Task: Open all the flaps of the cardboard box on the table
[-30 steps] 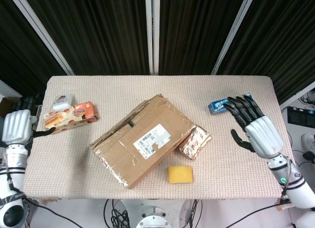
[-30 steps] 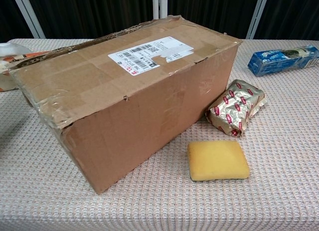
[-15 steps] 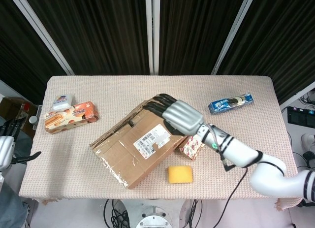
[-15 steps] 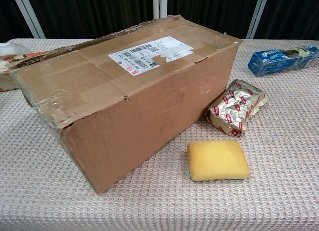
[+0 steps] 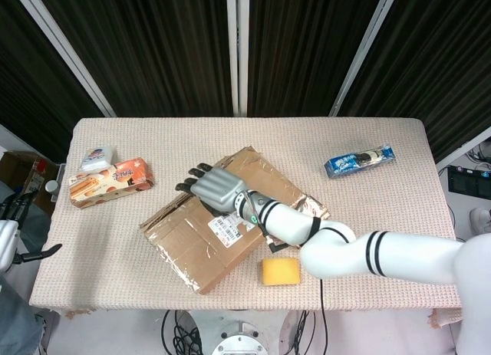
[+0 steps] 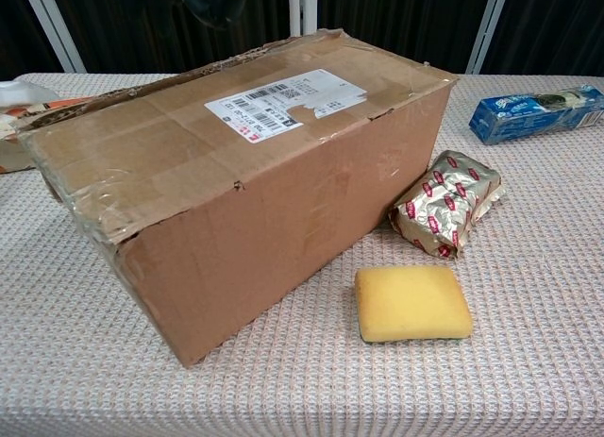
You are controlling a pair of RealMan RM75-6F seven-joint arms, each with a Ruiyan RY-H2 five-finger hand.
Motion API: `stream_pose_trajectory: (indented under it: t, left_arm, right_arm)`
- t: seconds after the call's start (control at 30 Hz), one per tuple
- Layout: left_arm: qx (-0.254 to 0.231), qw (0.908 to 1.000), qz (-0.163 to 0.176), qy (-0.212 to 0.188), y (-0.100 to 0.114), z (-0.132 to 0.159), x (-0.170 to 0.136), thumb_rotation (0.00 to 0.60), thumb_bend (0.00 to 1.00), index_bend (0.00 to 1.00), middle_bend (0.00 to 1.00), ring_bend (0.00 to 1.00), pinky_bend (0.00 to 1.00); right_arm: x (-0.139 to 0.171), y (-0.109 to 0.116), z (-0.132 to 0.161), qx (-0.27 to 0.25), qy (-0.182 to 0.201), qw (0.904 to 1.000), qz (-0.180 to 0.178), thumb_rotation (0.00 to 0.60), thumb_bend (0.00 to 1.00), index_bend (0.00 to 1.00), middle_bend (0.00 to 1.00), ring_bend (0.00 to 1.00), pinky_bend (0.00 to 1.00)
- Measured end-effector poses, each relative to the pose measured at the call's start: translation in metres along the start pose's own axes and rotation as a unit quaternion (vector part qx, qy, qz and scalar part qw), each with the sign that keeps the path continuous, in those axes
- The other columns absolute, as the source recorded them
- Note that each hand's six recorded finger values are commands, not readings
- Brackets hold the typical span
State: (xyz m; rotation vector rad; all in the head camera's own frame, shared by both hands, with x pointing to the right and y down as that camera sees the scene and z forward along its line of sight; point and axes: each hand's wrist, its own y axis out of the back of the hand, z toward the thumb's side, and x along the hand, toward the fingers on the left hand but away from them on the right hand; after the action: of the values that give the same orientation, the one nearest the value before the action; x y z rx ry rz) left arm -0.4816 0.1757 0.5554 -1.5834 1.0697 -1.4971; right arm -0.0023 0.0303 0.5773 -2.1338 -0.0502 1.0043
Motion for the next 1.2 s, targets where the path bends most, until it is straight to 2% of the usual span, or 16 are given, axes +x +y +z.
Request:
stream_pose_trajectory:
  t: [0.2,0.33,0.57,0.9,1.2]
  left_arm:
    - [-0.007,1.0,-0.005,-0.002,-0.003,-0.001,0.0,0.426,0.0,0.07,0.12,0.07,0.16]
    - [-0.01,0.9999,-0.007,-0.003,-0.004,-0.001,0.0,0.425,0.0,0.07,0.12,0.07,0.16]
    - [-0.011,0.9998,-0.014,-0.001,-0.008,-0.001,0.001,0.424,0.0,0.07,0.12,0.07,0.16]
    - [-0.013,0.9998,-0.017,0.003,-0.009,-0.003,0.001,0.427,0.0,0.07,0.12,0.07,0.16]
    - [-0.014,0.9996,-0.023,0.003,-0.011,-0.002,0.001,0.423,0.0,0.07,0.11,0.07,0.16]
  right_arm:
    - [-0.01,-0.014,-0.003,0.001,-0.022,0.9993,0.03,0.6,0.84,0.21,0.22,0.0,0.0]
    - [-0.01,-0.013,-0.004,-0.004,-0.025,0.9993,0.029,0.6,0.84,0.27,0.27,0.0,0.0]
    - [-0.005,-0.013,-0.005,-0.004,-0.023,0.9993,0.03,0.6,0.88,0.32,0.3,0.0,0.0]
    - [-0.001,-0.014,-0.008,-0.012,-0.026,0.9989,0.036,0.6,0.88,0.34,0.36,0.0,0.0]
    - [0.014,0.004,-0.007,-0.044,-0.019,0.9986,0.021,0.6,0.88,0.34,0.49,0.01,0.0]
